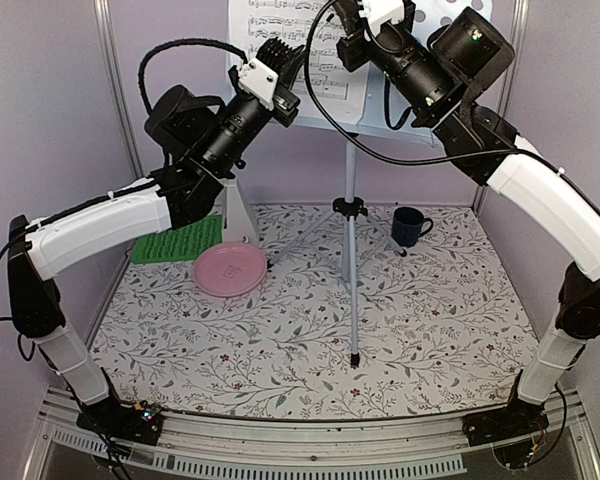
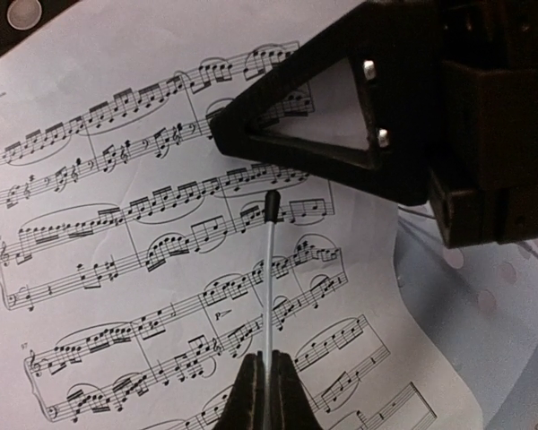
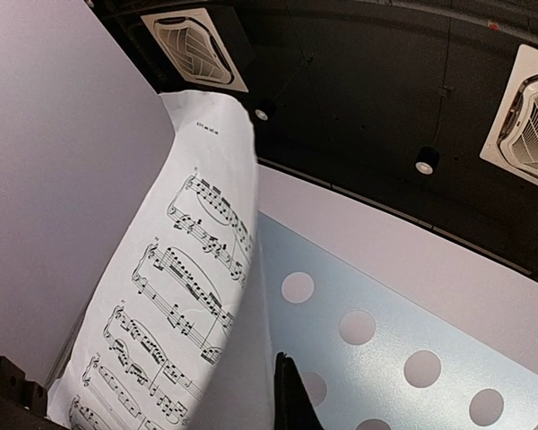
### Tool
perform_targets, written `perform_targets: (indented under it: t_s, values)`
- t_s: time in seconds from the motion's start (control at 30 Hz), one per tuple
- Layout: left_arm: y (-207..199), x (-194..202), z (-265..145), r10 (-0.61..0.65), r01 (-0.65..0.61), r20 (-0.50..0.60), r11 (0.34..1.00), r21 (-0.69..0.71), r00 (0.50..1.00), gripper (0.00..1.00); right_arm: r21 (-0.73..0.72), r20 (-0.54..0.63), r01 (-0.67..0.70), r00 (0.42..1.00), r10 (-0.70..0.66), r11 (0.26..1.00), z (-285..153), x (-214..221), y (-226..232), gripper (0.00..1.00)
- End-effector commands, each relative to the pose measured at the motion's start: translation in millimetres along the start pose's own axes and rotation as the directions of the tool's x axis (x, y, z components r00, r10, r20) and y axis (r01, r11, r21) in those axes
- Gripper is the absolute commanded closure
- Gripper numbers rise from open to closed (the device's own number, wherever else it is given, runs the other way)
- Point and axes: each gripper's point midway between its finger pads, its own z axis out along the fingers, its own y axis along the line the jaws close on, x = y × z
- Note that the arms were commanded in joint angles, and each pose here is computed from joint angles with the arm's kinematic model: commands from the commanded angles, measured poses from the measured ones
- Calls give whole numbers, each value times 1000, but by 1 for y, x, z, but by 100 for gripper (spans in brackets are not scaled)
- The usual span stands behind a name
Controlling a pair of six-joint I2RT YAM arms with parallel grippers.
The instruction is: Set up the instrument practice props
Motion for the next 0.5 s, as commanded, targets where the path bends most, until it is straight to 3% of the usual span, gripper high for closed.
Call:
perform_targets:
  t_s: [0.0, 0.07, 0.23, 0.43, 0.47]
  values:
    - [-17, -4, -1, -9, 8, 4, 999, 53, 1000, 100, 22, 18, -22, 1000, 22, 1000, 3, -4, -8, 100]
    - [-17, -4, -1, -7, 7, 2, 999, 51, 1000, 92, 23, 19, -20, 1000, 20, 1000, 3, -4, -8, 100]
    - [-17, -4, -2, -11, 11, -1, 999, 52, 1000, 59, 28, 16, -18, 1000, 18, 999, 4, -2, -10, 100]
    - [-20, -6, -8, -23, 23, -3, 997, 69, 1000, 42, 36, 21, -21, 1000, 20, 999, 5, 0, -11, 99]
    - [-19, -8, -9, -28, 28, 1, 997, 71, 1000, 39, 42, 23, -23, 999, 22, 999, 5, 0, -12, 93]
